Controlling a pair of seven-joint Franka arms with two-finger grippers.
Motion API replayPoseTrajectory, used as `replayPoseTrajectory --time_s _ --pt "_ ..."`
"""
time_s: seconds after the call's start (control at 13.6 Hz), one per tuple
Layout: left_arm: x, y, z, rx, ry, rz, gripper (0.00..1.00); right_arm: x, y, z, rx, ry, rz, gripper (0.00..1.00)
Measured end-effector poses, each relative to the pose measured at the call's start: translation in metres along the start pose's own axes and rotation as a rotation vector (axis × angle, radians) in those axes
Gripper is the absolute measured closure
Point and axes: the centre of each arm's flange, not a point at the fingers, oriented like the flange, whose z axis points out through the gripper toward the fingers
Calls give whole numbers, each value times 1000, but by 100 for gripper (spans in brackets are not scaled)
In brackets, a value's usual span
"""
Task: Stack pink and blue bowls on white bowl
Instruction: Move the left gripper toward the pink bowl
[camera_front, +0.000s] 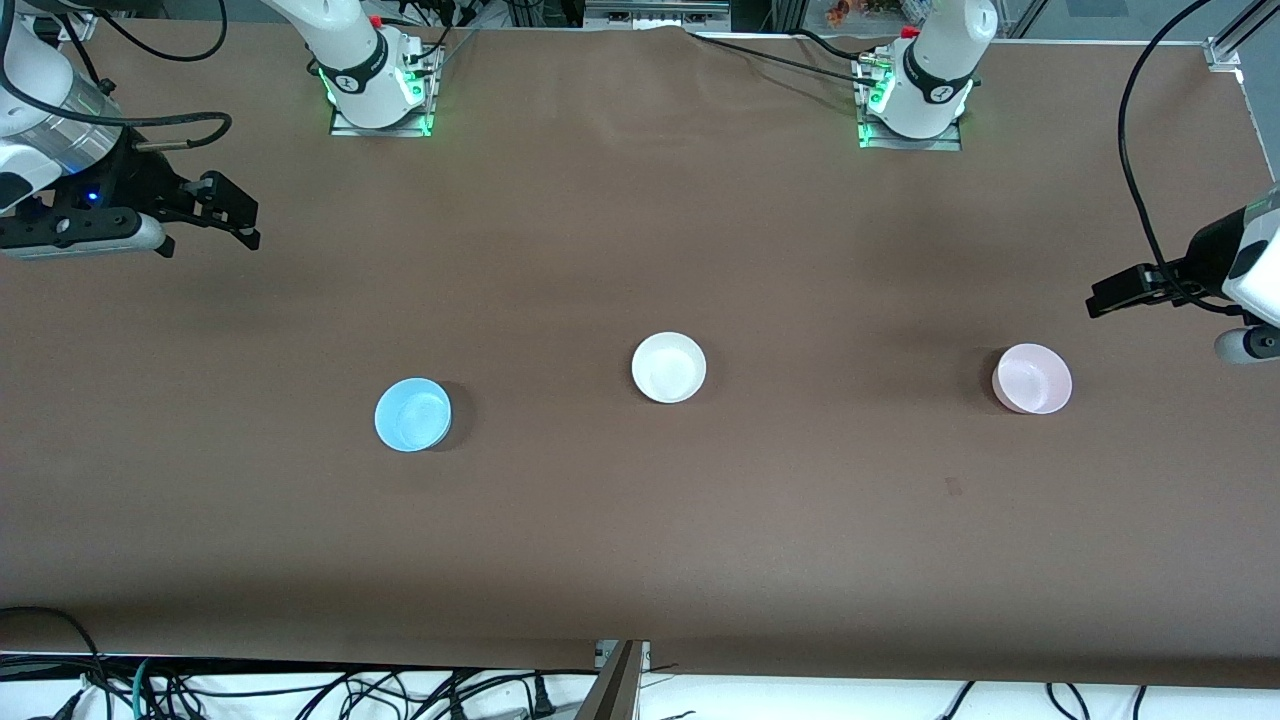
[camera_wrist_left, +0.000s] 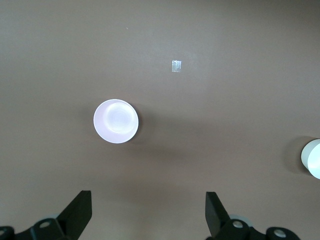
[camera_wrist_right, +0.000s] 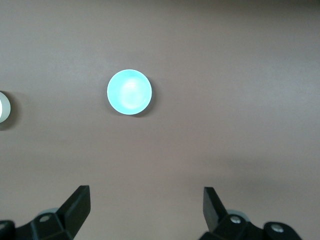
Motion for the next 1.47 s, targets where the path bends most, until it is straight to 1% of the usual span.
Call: replayPoseTrajectory --time_s 0.59,0.73,0.95,1.17,1.32,1.47 --pt "4 -3 4 1 -6 -7 0 0 0 0 0 0 0 0" --pt "8 -13 7 0 -10 -24 0 0 0 0 0 0 0 0" --pt "16 -55 12 -6 -19 -81 0 0 0 0 0 0 0 0" --pt "22 -86 24 -12 -39 -60 0 0 0 0 0 0 0 0" --pt "36 -112 48 -19 -40 -61 0 0 0 0 0 0 0 0" --pt "53 -145 87 -27 -27 -51 0 0 0 0 0 0 0 0"
